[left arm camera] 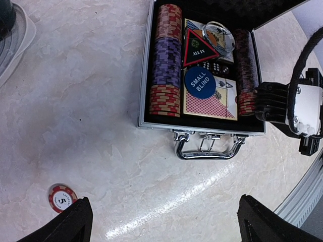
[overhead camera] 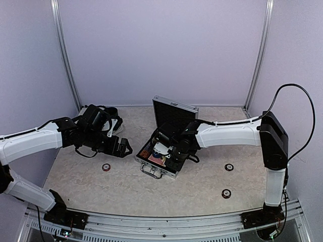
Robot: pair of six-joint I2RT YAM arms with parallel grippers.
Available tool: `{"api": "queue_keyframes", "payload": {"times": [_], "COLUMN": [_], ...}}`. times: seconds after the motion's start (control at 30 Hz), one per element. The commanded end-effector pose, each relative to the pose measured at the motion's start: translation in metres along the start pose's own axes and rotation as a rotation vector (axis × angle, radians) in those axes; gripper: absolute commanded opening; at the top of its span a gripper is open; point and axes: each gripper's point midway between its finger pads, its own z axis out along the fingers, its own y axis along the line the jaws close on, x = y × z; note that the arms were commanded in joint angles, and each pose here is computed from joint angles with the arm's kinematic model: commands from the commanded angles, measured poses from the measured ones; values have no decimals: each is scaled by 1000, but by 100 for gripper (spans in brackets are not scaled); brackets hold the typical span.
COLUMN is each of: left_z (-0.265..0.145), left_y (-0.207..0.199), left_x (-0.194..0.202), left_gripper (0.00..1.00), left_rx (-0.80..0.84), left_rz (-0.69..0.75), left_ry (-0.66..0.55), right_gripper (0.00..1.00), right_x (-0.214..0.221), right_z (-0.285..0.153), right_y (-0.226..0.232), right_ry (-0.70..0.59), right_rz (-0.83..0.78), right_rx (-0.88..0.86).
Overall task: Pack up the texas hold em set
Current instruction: Place the poker chips pile in the slot.
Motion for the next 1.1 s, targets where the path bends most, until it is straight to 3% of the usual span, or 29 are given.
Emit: {"api": "queue_keyframes", "payload": {"times": [0.0,0.43,0.8,1.07], "left_z": [4,5,8,9], "left_y": [1,3,12,36], "left_x": [1,2,2,1], "left_gripper": [99,99,99,99], "left_rx": [9,-2,-51,-133], "left_rz": [4,7,-5,-80], "left_ry": [2,5,10,-3], "right_gripper": [21,21,24,27], "right_x": [-4,1,-12,-17], "right_z": [-5,-1,-16,-28], "right_y": [-9,-6,9,1], "right_ry": [1,19,-60,-87], "right_rz": [-13,-20,-11,7], "right_rx": [52,44,-59,-27]}}
